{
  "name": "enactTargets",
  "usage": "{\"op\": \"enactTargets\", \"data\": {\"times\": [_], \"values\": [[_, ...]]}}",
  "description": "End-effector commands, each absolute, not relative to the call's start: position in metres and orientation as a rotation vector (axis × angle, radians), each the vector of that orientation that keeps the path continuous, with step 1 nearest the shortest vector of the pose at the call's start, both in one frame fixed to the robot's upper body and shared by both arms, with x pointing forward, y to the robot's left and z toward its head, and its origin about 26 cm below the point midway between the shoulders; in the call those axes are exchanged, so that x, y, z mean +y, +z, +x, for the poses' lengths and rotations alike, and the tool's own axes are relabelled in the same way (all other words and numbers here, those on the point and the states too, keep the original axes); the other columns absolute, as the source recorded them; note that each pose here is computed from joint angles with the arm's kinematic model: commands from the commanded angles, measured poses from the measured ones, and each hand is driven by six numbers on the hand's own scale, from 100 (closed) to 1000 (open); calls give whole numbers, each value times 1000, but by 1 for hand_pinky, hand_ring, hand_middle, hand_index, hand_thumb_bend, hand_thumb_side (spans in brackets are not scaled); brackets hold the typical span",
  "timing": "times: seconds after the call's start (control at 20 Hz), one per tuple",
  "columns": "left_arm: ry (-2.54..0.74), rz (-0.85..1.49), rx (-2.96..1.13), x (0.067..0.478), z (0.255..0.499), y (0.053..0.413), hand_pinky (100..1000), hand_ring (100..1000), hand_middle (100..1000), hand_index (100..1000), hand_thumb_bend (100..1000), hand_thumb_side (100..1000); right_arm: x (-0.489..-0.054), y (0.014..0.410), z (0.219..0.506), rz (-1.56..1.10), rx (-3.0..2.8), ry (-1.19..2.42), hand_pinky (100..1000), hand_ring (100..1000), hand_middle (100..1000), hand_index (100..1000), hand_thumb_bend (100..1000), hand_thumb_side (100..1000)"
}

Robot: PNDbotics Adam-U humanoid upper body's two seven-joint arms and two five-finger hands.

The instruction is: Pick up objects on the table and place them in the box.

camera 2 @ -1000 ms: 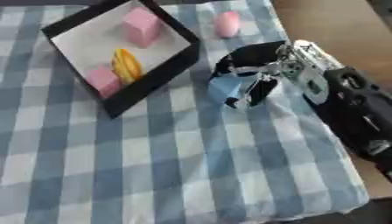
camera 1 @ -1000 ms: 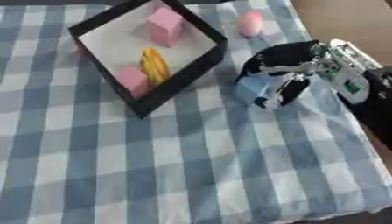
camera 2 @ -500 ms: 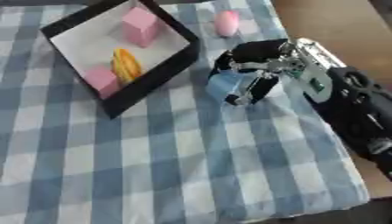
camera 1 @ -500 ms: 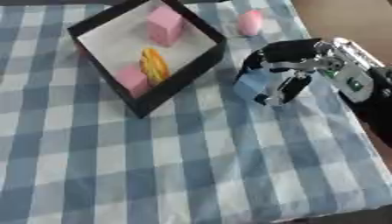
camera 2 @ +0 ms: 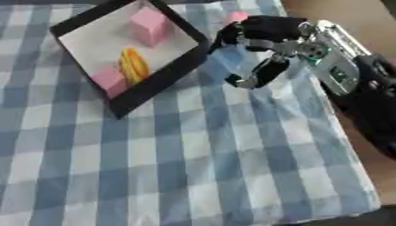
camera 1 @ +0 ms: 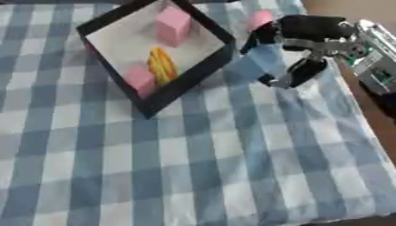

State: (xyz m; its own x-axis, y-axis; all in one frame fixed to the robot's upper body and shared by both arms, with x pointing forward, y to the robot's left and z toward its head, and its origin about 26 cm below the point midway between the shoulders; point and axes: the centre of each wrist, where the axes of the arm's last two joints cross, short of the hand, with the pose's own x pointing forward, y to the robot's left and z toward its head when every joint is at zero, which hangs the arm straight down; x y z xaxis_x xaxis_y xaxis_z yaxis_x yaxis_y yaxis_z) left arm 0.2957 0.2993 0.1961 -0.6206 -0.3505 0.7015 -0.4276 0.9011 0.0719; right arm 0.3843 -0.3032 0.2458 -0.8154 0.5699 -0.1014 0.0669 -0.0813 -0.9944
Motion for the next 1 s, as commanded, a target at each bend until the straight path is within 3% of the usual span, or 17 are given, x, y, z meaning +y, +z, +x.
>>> {"op": "enactTargets", "data": {"times": [0.05, 0.25, 0.5, 1.0], "values": [[119, 560, -2360, 299, 294, 210, 901, 725, 689, 886, 100, 659, -307, 273, 378, -764, -1886, 1926, 718, 548, 499, 552, 100, 265], [132, 581, -2422, 303, 295, 219, 904, 730, 693, 886, 100, 647, -299, 283, 383, -776, -1926, 1854, 714, 542, 495, 546, 100, 224], [94, 593, -2440, 304, 295, 221, 909, 726, 691, 885, 100, 644, -293, 275, 390, -811, -1891, 1834, 718, 547, 501, 552, 100, 267], [106, 606, -2481, 300, 297, 225, 911, 732, 695, 885, 100, 648, -303, 267, 399, -890, -1877, 1737, 713, 541, 493, 544, 100, 241]]}}
